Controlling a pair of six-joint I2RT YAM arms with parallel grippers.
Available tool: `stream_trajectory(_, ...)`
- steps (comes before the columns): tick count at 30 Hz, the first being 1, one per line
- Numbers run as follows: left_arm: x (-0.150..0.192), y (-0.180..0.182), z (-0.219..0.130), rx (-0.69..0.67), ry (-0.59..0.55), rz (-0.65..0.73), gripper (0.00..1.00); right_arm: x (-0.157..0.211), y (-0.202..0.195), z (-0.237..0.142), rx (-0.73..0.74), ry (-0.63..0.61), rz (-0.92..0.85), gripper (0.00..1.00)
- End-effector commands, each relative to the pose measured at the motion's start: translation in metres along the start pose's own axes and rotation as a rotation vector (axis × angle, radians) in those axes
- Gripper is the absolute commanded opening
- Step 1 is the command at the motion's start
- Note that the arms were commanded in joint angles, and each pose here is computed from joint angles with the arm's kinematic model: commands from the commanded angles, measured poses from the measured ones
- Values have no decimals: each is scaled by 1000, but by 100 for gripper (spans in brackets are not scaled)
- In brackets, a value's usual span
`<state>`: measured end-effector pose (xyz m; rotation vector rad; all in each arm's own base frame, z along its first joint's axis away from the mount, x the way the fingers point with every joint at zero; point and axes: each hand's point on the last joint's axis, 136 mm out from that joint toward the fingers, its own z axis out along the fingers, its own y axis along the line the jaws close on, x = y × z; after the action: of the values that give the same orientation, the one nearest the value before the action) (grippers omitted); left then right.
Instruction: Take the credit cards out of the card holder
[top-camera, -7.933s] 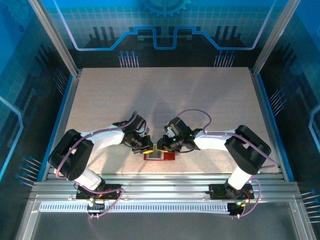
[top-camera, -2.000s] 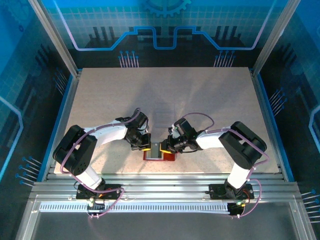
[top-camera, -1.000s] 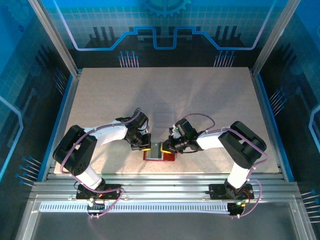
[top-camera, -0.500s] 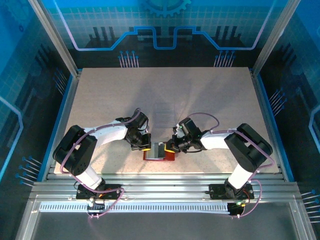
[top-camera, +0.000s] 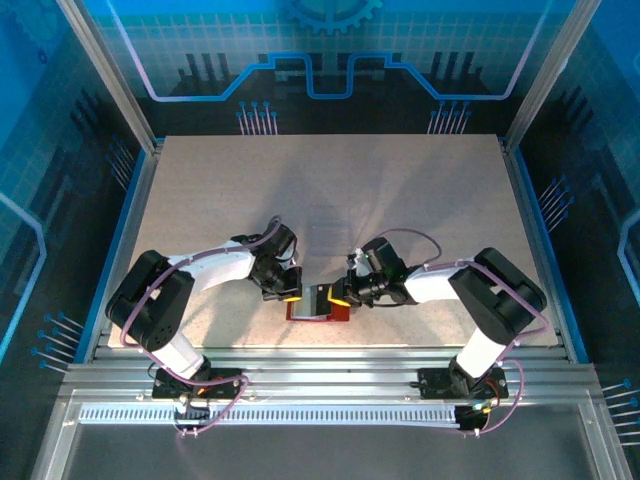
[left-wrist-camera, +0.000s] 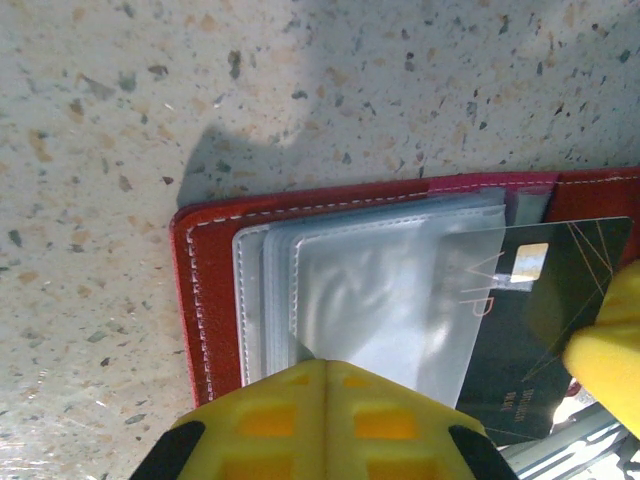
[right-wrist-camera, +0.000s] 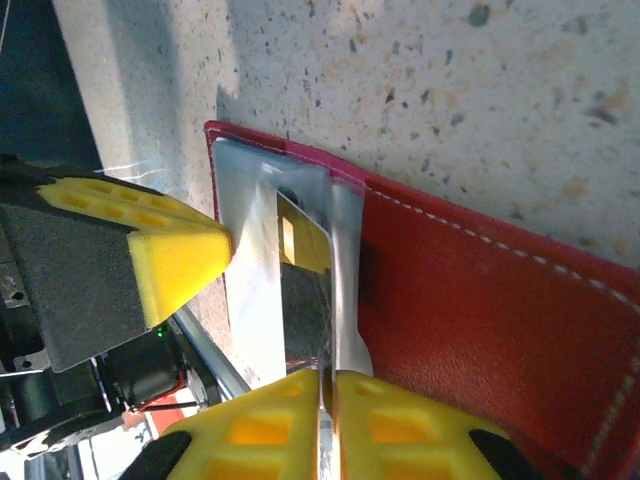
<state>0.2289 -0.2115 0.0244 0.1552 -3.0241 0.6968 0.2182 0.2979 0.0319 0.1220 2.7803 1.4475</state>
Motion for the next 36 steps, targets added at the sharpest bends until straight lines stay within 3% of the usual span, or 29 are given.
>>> stream_trajectory(1,11,15,4,-56,25,-9,2,-3,10,4,-104,7,26,12)
stream_trajectory(11,12,17,5,-61,28,-12,1,-1,1,2,-56,-3,23,6)
stream_trajectory(21,12,16,4,-61,26,-10,1,-1,-10,-27,68,-31,-2,2)
stream_trajectory(36,5,-3,-8,2,4,-4,7,-3,34,-77,151,-67,-139,0)
